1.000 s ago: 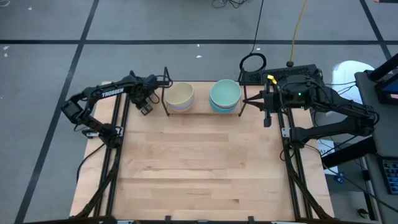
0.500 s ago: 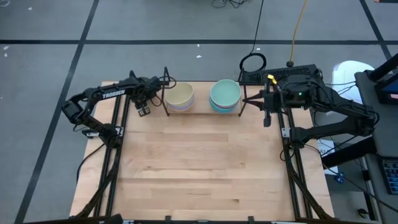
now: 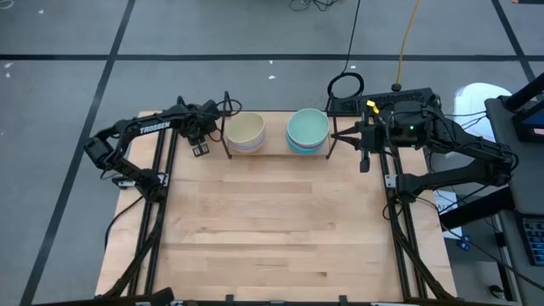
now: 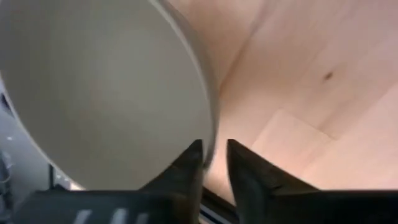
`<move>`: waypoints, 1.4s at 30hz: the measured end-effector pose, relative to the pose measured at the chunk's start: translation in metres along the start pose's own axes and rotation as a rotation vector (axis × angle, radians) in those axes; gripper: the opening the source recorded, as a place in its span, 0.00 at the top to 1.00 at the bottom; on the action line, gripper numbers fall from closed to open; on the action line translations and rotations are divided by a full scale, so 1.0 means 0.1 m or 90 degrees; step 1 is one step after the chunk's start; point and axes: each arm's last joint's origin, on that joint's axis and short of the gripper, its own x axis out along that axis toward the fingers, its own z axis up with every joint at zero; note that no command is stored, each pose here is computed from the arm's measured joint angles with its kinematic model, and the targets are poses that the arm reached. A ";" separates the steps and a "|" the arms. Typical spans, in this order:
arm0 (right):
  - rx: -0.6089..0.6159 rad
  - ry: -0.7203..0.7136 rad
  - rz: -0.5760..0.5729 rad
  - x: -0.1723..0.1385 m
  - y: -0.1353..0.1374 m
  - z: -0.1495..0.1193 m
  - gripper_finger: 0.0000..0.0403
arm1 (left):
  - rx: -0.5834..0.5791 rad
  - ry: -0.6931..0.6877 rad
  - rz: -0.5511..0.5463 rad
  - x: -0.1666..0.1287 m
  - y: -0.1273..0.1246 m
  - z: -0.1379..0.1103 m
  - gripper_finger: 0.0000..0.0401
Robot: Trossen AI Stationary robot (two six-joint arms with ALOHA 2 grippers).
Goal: Place and stack bowls onto a shelf
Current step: Stack the gray bowl on top of the yellow bowl on the shelf
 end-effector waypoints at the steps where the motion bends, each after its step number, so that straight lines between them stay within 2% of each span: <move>1: 0.000 -0.001 -0.001 0.00 0.00 0.00 1.00 | -0.003 -0.001 -0.005 0.00 0.01 0.00 0.86; 3: 0.000 -0.001 -0.001 0.00 0.00 0.00 1.00 | -0.017 -0.004 -0.015 0.01 0.02 -0.01 0.95; 4: 0.000 -0.001 -0.001 0.00 0.00 0.00 1.00 | -0.033 -0.001 -0.015 0.01 0.03 -0.02 0.96; 9: 0.000 -0.001 0.000 0.00 0.00 0.00 1.00 | -0.103 0.002 -0.021 0.03 0.05 -0.03 0.98; 16: 0.000 -0.001 0.000 0.00 0.00 0.00 1.00 | -0.142 0.010 -0.026 0.01 0.01 -0.03 0.98; 21: 0.000 -0.001 -0.001 0.00 0.00 0.00 1.00 | -0.187 -0.012 -0.007 -0.13 0.01 -0.07 0.98; 25: 0.000 -0.001 -0.001 0.00 0.00 0.00 1.00 | -0.225 -0.068 0.018 -0.47 0.09 -0.14 0.98; 29: 0.000 -0.001 -0.001 0.00 0.00 0.00 1.00 | -0.260 -0.092 0.049 -0.93 0.18 -0.27 0.98; 36: 0.000 0.004 0.003 0.00 0.00 -0.01 1.00 | -0.301 -0.162 0.038 -1.77 0.24 -0.40 0.98; 42: 0.000 0.014 0.009 0.00 0.01 -0.02 1.00 | -0.312 -0.298 0.006 -2.36 0.16 -0.45 0.98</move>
